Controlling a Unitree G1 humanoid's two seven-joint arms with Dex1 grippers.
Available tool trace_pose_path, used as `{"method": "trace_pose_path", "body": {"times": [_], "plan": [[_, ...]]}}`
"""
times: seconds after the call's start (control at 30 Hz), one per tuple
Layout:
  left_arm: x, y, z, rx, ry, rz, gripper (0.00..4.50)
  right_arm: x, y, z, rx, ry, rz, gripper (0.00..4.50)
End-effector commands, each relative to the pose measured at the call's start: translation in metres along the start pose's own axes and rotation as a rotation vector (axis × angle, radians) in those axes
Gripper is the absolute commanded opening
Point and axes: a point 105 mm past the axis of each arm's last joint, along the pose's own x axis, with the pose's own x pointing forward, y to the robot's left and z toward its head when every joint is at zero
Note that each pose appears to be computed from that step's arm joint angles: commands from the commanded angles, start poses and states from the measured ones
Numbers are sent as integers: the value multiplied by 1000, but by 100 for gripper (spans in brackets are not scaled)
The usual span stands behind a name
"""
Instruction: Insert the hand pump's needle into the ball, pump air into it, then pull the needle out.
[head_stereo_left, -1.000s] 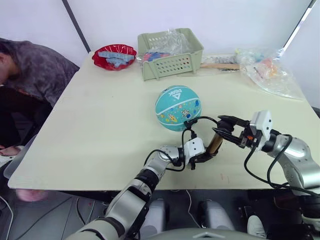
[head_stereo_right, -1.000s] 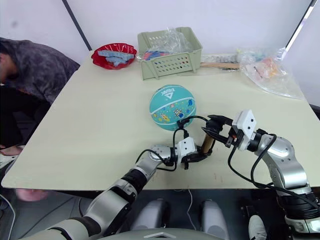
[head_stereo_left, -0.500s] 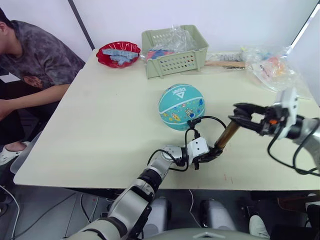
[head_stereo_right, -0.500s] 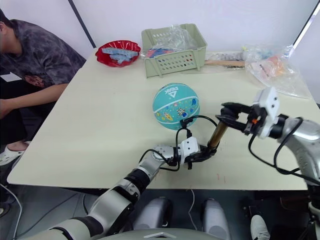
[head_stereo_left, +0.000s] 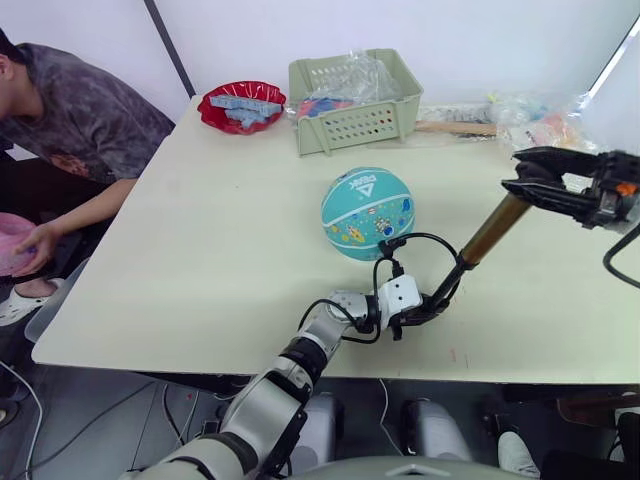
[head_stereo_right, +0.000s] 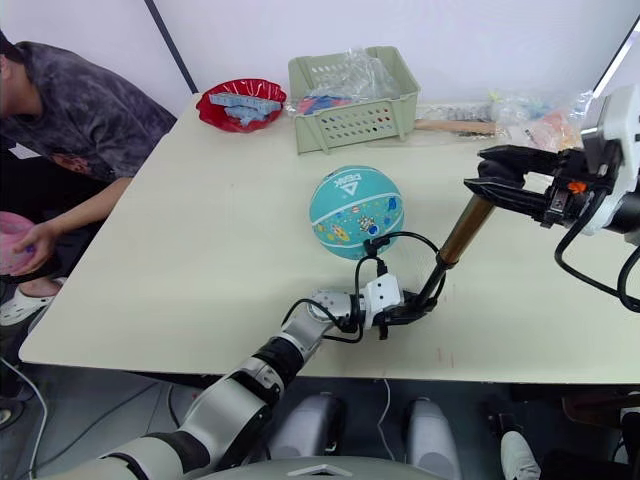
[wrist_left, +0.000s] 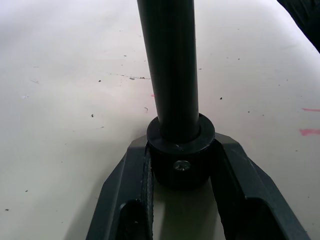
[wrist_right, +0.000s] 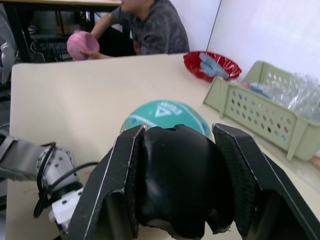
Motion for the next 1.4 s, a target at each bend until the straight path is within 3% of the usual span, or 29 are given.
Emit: {"method": "trace_pose_path", "body": {"times": [0.03, 0.3, 0.83, 1.0, 1.2, 1.4], "plan": [[-1, -30, -40, -61, 139, -96, 116, -11, -6, 28, -110, -50, -69, 173], [-3, -36, -43, -29, 135, -120, 116, 14, 26, -42, -11, 74, 30, 173], [-13, -45, -51, -19, 140, -148, 116, 50, 76, -167, 97, 186, 0, 173], [-13, -44, -53, -20, 149, -143, 116, 53, 78, -159, 77, 141, 13, 173], [-14, -43, -54, -19, 156, -140, 116, 48, 53, -110, 31, 30, 16, 173], [-14, -41, -54, -19, 160, -138, 116, 28, 19, -35, -26, -67, 19, 173]]}}
